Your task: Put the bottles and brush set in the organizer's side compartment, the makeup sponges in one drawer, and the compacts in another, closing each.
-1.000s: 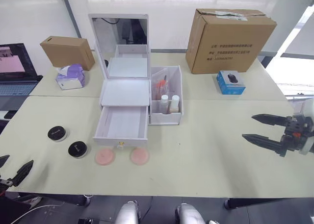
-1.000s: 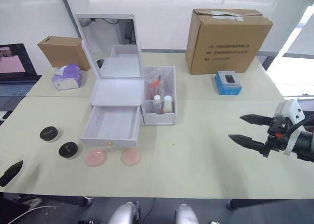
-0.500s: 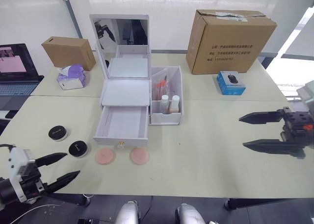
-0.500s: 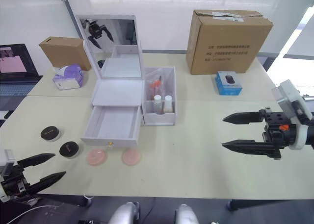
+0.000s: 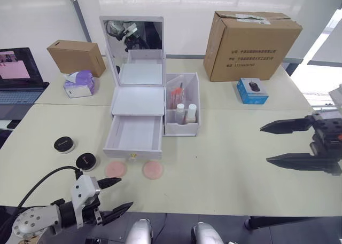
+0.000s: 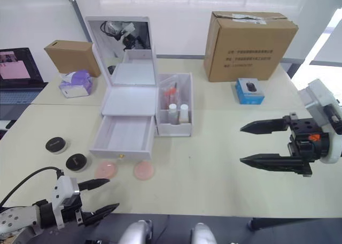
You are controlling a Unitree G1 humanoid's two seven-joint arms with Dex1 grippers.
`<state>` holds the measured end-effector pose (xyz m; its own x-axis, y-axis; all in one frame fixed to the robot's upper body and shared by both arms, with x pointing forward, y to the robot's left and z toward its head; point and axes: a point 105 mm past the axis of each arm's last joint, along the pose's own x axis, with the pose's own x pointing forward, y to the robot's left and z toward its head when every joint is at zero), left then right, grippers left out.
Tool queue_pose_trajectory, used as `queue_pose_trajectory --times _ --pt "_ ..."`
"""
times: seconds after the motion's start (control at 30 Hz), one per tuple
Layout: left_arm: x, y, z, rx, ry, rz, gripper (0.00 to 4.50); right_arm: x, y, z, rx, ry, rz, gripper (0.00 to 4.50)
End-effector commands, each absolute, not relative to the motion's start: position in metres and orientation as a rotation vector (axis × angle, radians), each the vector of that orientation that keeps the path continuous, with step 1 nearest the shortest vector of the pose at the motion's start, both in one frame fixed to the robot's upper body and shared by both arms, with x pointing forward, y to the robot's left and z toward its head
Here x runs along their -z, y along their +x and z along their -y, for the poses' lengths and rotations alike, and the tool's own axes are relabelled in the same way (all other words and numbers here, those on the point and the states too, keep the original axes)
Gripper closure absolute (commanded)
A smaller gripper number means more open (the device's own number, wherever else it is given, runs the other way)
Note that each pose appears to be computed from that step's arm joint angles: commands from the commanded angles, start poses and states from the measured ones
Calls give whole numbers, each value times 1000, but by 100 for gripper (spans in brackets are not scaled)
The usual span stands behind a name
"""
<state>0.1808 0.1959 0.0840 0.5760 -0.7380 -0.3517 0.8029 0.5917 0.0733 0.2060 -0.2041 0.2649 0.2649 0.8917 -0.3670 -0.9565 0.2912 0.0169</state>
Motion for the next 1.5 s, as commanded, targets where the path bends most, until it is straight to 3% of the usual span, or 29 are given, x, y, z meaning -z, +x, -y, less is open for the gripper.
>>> queue_pose_trajectory --times 0.03,0.27,0.6,1.03,1.5 --pt "-85 188 -172 918 203 -241 3 -275 195 199 -1254 -262 -332 0" --pt "-74 210 -142 896 204 -199 3 -281 193 194 -1244 -271 -351 0" --pt "-43 217 -130 869 185 -275 3 -291 190 191 -1235 -285 -390 0" --pt "-55 242 -120 741 193 -170 3 -292 190 195 -1217 -282 -409 0" --pt "-64 226 -133 723 213 -155 3 -285 198 191 -1256 -283 -400 0"
